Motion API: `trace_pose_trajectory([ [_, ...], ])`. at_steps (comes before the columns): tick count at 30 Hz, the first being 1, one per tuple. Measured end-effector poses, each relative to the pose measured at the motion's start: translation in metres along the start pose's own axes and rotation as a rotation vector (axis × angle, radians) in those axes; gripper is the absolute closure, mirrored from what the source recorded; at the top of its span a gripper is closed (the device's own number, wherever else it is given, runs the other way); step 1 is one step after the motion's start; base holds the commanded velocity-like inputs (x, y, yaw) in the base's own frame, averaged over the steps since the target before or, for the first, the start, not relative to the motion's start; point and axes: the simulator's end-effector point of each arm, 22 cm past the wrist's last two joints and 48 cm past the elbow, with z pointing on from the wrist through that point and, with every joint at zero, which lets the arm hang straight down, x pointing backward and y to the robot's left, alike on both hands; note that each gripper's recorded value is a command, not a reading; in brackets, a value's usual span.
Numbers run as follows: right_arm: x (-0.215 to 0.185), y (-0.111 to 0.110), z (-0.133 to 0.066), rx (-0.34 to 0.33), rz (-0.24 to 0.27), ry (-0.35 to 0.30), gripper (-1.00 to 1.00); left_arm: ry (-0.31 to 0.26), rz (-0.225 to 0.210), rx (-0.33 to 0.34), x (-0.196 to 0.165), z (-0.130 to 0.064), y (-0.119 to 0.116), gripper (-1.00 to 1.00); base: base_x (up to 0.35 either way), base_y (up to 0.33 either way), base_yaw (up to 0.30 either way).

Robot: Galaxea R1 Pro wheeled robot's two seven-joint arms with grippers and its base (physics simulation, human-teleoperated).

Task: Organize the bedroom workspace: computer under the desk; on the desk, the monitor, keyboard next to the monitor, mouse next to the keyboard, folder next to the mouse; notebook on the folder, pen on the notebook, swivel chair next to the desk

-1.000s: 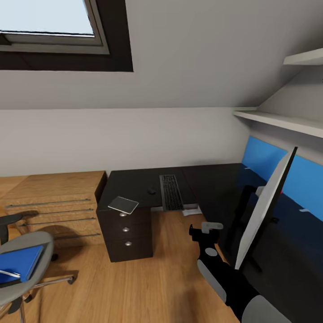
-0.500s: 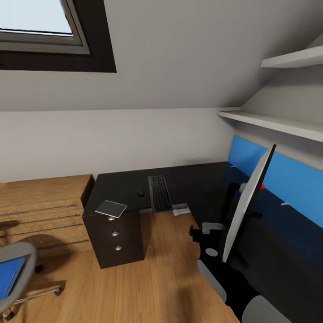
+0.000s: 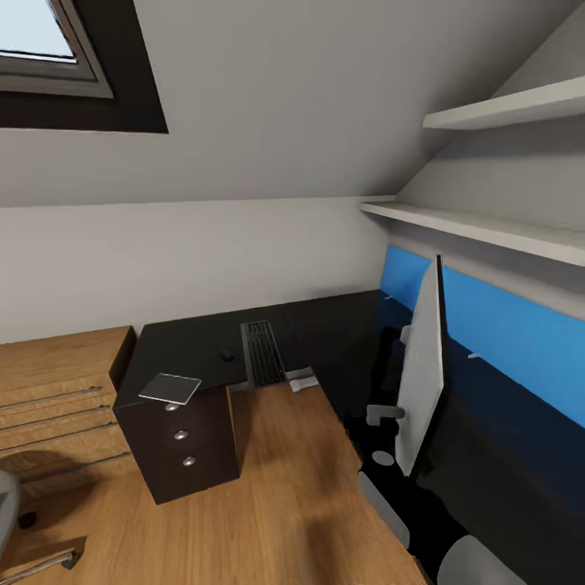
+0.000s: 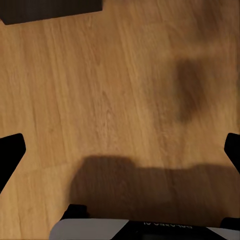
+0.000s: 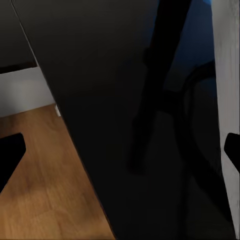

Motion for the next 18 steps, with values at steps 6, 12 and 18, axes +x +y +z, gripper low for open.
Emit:
trace_pose_trajectory([
  [6, 0.0034, -0.0028, 0.0005, 0.006, 0.007, 0.009, -1.00, -0.003, 0.000, 0.000, -0.0012, -0.0003, -0.0001, -1.00, 0.000, 0.000, -0.249],
  [12, 0.0105, -0.0047, 0.0005, 0.006, 0.069, 0.045, -1.00, -0.006, 0.001, 0.000, -0.0024, -0.0005, 0.0003, -1.00, 0.000, 0.000, -0.249],
  [18, 0.0091, -0.0048, -0.0001, 0.006, 0.073, 0.044, -1.00, -0.009, 0.001, 0.000, -0.0036, -0.0007, 0.0003, -1.00, 0.000, 0.000, -0.249],
])
